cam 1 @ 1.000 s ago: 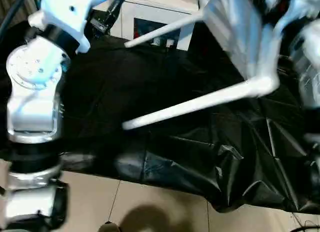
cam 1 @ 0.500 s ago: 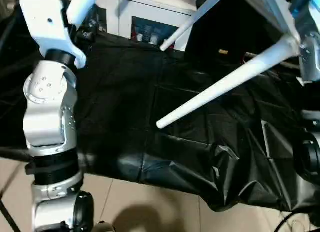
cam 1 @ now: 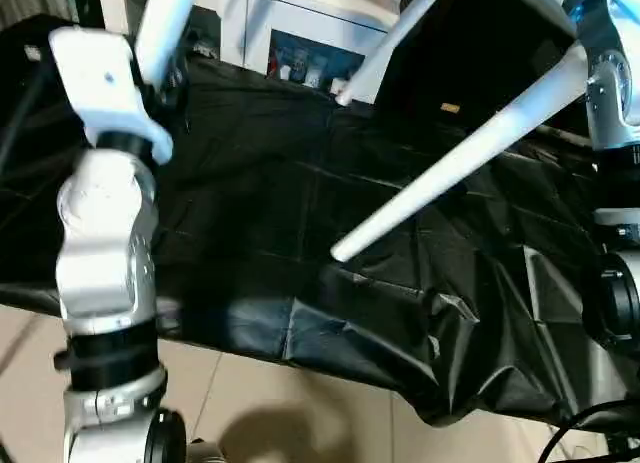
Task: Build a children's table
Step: Flip table
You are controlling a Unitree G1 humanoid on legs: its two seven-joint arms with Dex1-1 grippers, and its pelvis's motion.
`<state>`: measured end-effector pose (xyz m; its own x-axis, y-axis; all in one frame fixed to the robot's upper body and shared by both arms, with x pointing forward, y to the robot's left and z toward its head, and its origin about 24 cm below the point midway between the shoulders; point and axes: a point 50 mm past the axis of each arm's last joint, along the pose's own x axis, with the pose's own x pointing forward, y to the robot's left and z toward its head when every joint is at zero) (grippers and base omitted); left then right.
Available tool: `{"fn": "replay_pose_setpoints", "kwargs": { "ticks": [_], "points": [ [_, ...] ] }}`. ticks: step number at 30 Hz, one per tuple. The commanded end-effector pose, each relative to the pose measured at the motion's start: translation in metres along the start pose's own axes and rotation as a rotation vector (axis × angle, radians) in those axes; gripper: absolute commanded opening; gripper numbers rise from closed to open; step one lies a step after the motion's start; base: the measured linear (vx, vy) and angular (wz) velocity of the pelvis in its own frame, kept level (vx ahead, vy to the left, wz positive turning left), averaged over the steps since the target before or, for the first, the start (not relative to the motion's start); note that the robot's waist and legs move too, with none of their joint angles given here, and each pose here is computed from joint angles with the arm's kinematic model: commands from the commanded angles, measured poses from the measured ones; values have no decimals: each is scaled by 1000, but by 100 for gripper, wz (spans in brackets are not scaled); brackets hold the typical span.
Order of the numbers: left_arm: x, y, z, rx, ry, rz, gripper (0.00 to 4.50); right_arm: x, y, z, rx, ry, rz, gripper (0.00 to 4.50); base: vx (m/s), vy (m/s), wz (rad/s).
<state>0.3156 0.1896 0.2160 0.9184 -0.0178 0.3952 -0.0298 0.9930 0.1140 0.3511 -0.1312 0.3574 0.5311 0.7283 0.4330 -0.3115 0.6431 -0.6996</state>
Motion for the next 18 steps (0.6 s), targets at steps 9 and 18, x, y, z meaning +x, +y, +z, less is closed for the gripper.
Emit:
{"fn": "replay_pose_setpoints", "kwargs": {
  "ticks": [9, 18],
  "points": [
    [-5, -22, 0, 26, -68, -92, 190, 4, 45, -12, -21, -71, 162, 450, 0, 0, 0],
    [-12, -18, -12, 43, -69, -72, 172, 1, 62, -4, 4, -247, 81, 450, 0, 0, 0]
  ]
}}
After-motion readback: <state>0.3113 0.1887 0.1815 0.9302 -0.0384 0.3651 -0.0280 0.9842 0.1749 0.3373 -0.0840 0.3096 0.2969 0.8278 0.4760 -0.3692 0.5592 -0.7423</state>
